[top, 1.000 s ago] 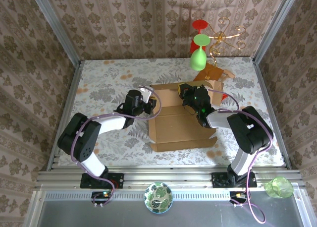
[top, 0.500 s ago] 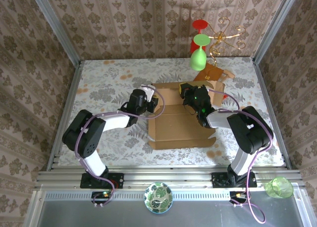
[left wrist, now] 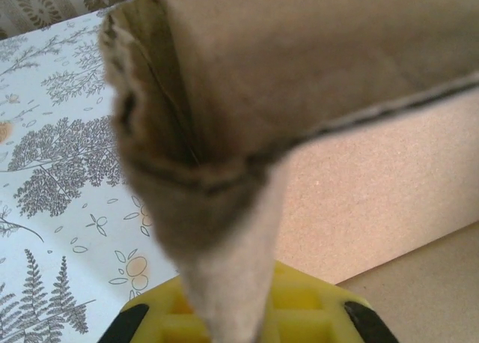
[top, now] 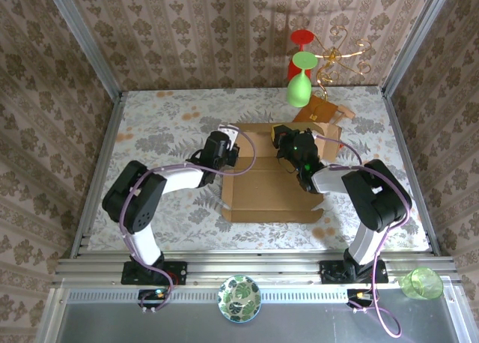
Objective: Fold the paper box
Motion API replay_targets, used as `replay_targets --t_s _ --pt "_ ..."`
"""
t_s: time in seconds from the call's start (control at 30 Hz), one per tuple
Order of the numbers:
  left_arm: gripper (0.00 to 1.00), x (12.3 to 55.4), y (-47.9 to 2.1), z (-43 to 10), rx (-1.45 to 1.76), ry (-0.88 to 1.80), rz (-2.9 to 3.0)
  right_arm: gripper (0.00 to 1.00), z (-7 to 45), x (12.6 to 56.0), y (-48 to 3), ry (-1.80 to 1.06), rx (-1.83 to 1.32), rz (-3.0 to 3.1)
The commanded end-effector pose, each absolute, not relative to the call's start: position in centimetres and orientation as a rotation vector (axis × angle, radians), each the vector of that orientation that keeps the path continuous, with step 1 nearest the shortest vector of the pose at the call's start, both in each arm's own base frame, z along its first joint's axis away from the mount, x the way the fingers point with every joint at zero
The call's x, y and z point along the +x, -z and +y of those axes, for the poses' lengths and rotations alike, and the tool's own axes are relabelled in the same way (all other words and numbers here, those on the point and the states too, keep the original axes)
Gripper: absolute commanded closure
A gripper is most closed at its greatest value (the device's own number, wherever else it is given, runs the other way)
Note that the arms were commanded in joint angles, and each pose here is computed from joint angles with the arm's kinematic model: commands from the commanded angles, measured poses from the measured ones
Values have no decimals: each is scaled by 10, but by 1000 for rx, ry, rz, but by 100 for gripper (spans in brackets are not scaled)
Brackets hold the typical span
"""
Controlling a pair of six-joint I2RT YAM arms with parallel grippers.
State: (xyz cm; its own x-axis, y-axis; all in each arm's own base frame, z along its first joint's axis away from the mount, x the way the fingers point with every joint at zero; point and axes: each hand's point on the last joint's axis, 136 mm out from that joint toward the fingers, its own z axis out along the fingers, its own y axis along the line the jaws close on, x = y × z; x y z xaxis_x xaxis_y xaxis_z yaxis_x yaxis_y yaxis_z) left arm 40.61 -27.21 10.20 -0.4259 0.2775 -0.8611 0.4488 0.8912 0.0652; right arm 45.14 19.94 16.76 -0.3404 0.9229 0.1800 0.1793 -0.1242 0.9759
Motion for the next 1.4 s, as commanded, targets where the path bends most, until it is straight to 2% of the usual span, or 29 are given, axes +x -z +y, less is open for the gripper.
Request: replay_targets --t_s 0.0,0.3,0.43,0.57,0.8,0.87,1.0,1.03,1.3,1.33,1.37 --pt "100 402 -88 -283 576 198 2072 100 232 436 -141 -1568 1226 1701" --pt "100 402 -87 -277 533 -26 2112 100 233 434 -140 -1572 1235 1690" --pt "100 402 -85 -277 519 -5 2116 100 234 435 -143 -1580 1233 1684" --pt "81 403 -78 -281 519 87 2123 100 235 435 -144 -1586 1234 1680" --pt "73 412 -77 -288 534 147 2120 100 235 435 -143 -1588 1237 1686" --pt "76 414 -77 -288 524 136 2122 100 235 435 -142 -1586 1239 1687" --pt "98 416 -77 -279 496 73 2133 100 236 435 -142 -1587 1228 1693" --pt "100 417 -76 -275 485 48 2137 100 236 435 -142 -1586 1228 1694" --pt "100 414 -84 -263 465 -34 2068 100 237 432 -145 -1595 1187 1689" --pt "100 413 -85 -263 461 -33 2056 97 238 431 -147 -1599 1183 1691" --pt "100 412 -86 -261 456 -32 2043 90 239 430 -150 -1601 1178 1692"
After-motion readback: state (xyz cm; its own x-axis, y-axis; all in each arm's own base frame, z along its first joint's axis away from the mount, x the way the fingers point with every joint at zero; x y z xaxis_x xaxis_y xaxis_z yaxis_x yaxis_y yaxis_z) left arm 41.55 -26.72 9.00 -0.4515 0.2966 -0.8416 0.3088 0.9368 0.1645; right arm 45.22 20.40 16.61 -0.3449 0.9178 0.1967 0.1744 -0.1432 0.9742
